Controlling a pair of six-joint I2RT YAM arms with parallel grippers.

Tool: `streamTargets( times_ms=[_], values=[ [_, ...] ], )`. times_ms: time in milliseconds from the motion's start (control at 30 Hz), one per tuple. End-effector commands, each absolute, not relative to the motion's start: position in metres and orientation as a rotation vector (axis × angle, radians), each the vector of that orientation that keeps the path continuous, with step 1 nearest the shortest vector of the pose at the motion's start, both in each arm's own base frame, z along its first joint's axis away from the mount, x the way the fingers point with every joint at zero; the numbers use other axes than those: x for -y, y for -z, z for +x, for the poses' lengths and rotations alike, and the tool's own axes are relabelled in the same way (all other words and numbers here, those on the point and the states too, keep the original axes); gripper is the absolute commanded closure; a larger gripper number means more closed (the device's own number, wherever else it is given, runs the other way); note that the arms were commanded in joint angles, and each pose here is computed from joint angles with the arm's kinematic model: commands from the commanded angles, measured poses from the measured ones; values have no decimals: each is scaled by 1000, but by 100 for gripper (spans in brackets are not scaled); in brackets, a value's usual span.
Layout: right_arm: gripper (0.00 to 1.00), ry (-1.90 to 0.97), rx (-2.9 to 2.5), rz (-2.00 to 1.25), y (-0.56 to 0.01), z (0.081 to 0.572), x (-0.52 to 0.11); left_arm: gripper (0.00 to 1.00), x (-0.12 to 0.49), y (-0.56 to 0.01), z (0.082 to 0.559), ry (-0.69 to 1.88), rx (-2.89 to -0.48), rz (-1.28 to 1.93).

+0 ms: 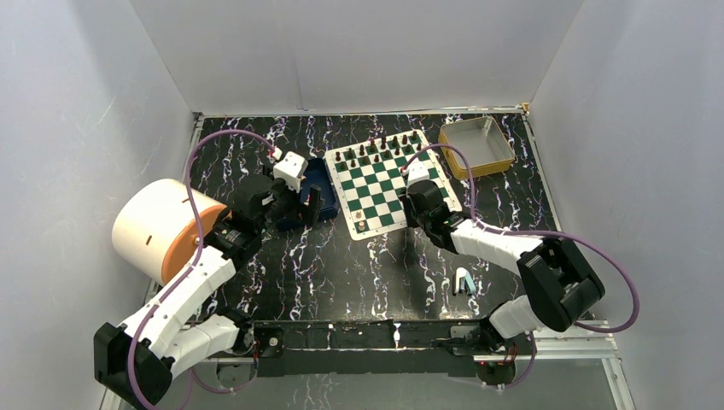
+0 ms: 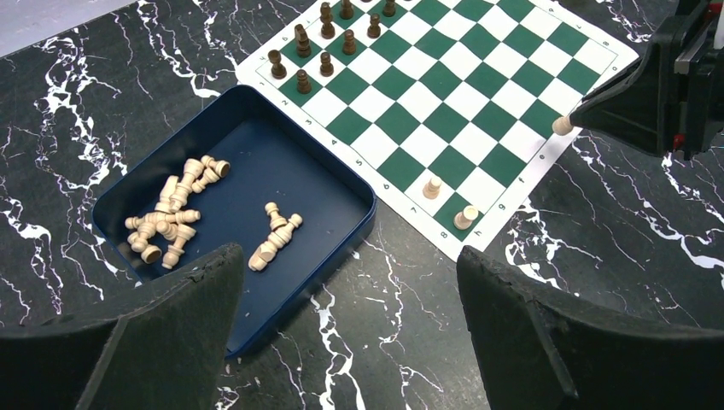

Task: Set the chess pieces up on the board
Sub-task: Place the chess piece on the chessboard.

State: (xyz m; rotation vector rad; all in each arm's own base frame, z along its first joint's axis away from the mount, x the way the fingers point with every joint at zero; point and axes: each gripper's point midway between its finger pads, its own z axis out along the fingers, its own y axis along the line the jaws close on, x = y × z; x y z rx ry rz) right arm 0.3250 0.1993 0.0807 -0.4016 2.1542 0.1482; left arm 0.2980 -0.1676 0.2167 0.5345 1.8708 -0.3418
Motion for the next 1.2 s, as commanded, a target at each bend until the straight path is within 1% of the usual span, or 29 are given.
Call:
streamTargets(
  times_ms=[0, 333, 467, 700, 1033, 1167],
  values=[
    [85, -176, -2113, -399, -92, 336, -210, 8, 164, -226, 298, 321, -1840, 529],
    [85, -143, -2126, -402, -93, 340, -208, 9, 164, -226, 298, 318, -1840, 532],
    [84, -87, -2154, -388, -107, 345, -204, 9, 164, -225, 298, 317, -1843, 534],
    [84, -79, -2109, -371, -139, 352, -204, 8, 164, -226, 298, 317, -1841, 534],
    [84, 12, -2052, -305, -166, 367, -194, 8, 156, -228, 300, 278, -1842, 504],
    [84, 57, -2049, -326, -167, 371, -190, 8, 156, -229, 300, 274, -1839, 499]
  ],
)
